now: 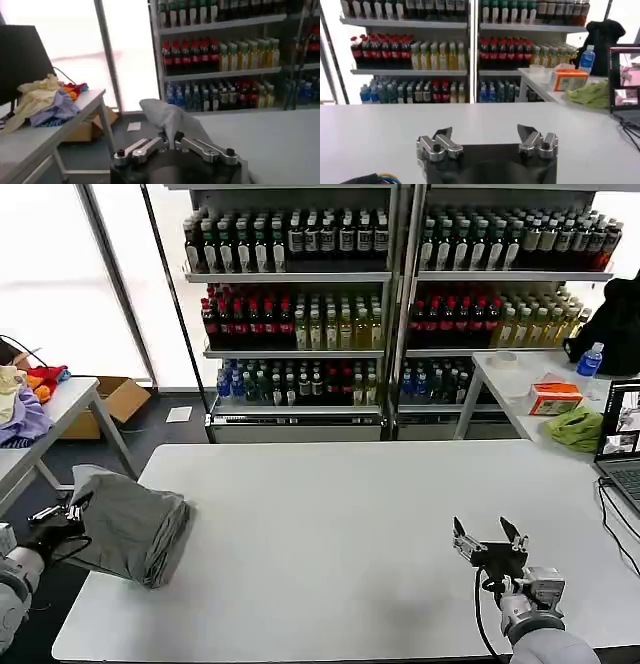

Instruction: Fold and organize the clothes.

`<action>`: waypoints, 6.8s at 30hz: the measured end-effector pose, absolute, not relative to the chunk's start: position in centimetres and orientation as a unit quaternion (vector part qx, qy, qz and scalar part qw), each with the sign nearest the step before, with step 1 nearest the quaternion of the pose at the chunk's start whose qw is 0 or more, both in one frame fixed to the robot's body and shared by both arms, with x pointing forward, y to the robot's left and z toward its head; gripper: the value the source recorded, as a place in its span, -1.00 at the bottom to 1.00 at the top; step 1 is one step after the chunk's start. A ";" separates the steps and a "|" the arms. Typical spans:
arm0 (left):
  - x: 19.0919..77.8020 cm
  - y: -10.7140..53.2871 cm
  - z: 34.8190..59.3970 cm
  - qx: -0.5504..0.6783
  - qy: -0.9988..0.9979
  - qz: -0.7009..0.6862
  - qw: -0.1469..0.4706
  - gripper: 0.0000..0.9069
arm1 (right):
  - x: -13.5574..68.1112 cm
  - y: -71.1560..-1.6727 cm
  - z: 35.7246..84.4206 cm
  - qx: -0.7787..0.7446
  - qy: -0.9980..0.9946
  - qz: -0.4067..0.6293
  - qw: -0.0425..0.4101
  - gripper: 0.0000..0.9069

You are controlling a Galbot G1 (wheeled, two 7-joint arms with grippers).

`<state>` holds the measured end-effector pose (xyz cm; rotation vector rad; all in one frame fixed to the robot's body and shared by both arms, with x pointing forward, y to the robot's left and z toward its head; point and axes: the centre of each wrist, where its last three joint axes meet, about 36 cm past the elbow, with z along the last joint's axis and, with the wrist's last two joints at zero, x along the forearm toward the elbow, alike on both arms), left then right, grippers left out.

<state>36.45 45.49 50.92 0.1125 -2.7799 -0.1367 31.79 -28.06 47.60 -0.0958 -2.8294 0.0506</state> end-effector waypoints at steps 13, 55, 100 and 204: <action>35.3 31.7 49.5 -0.079 -0.981 -0.044 0.172 -1.00 | 30.8 -28.0 47.5 -0.051 -0.986 0.018 0.159 1.00; 38.7 20.4 47.9 -0.146 -0.972 0.051 0.175 1.00 | 34.0 -23.5 47.2 0.027 -0.973 -0.085 0.211 1.00; 37.1 29.9 49.2 0.018 -0.984 0.013 0.177 1.00 | 46.4 -10.5 43.2 0.200 -0.895 -0.171 0.360 -1.00; 35.4 27.2 49.2 0.002 -0.985 0.038 0.168 1.00 | 48.0 -26.0 44.3 0.049 -0.963 0.039 0.260 1.00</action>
